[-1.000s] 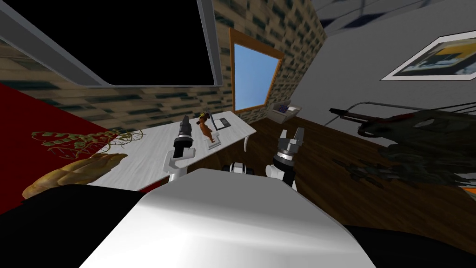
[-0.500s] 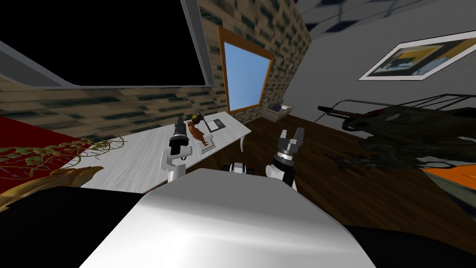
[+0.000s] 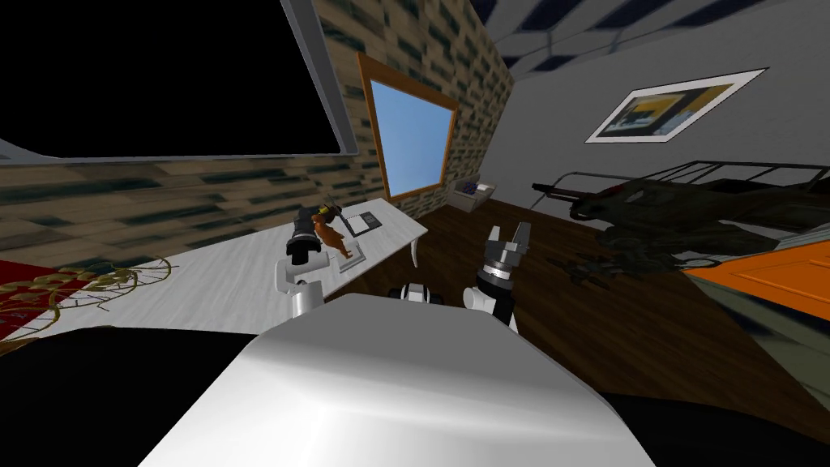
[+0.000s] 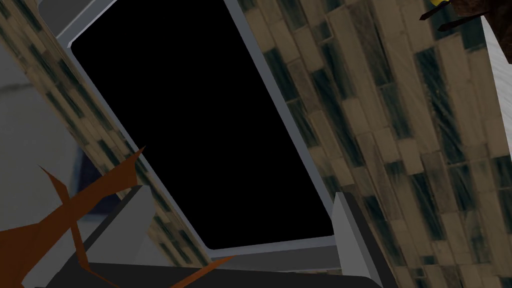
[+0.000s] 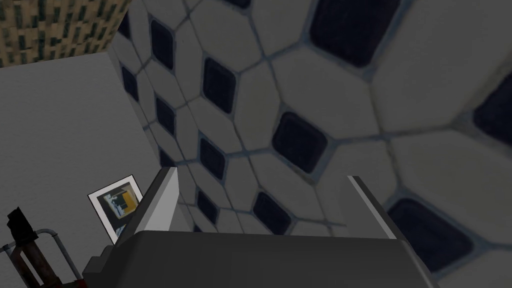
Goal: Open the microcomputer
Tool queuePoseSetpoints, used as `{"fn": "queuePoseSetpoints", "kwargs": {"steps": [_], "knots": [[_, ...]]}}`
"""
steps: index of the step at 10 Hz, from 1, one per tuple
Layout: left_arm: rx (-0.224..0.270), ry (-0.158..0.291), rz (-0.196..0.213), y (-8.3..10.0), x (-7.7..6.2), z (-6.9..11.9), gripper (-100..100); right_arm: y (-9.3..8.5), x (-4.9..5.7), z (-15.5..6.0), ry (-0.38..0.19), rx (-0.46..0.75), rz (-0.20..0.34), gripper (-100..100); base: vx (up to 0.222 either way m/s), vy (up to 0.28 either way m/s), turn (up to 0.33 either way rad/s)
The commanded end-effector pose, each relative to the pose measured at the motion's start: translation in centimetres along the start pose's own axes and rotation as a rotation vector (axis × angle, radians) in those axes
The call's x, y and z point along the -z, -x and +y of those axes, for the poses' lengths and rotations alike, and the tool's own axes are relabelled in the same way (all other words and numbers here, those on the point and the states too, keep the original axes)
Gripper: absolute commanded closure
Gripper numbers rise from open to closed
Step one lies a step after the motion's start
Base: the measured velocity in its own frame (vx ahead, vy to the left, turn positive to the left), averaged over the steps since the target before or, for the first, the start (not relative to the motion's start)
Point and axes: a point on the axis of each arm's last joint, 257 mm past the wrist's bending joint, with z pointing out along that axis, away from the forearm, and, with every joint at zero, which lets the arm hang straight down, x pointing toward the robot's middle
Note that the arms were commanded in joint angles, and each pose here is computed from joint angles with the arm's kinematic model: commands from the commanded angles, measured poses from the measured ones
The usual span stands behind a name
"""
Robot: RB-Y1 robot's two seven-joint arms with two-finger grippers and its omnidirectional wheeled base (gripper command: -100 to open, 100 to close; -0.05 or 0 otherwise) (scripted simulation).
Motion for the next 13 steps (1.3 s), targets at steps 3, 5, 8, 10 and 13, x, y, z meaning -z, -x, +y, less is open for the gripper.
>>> {"fn": "queuePoseSetpoints", "kwargs": {"steps": [3,5,8,10,13], "knots": [[-0.025,0.146,-0.050,1.7,-1.1,4.4,-100,0.0,0.0,0.0,0.000,0.000,0.000,0,0.046,-0.034,-0.112],[-0.034,0.207,-0.076,3.0,-1.4,6.3,-100,0.0,0.0,0.0,0.000,0.000,0.000,0,0.071,-0.048,-0.166],[-0.042,0.280,-0.108,4.5,-1.7,8.4,-100,0.0,0.0,0.0,0.000,0.000,0.000,0,0.059,-0.036,-0.149],[-0.045,0.313,-0.123,5.2,-1.7,9.3,-100,0.0,0.0,0.0,0.000,0.000,0.000,0,0.042,-0.042,-0.087],[-0.053,0.304,-0.145,6.7,-2.0,8.1,-100,0.0,0.0,0.0,0.000,0.000,0.000,0,0.028,-0.001,-0.066]]}}
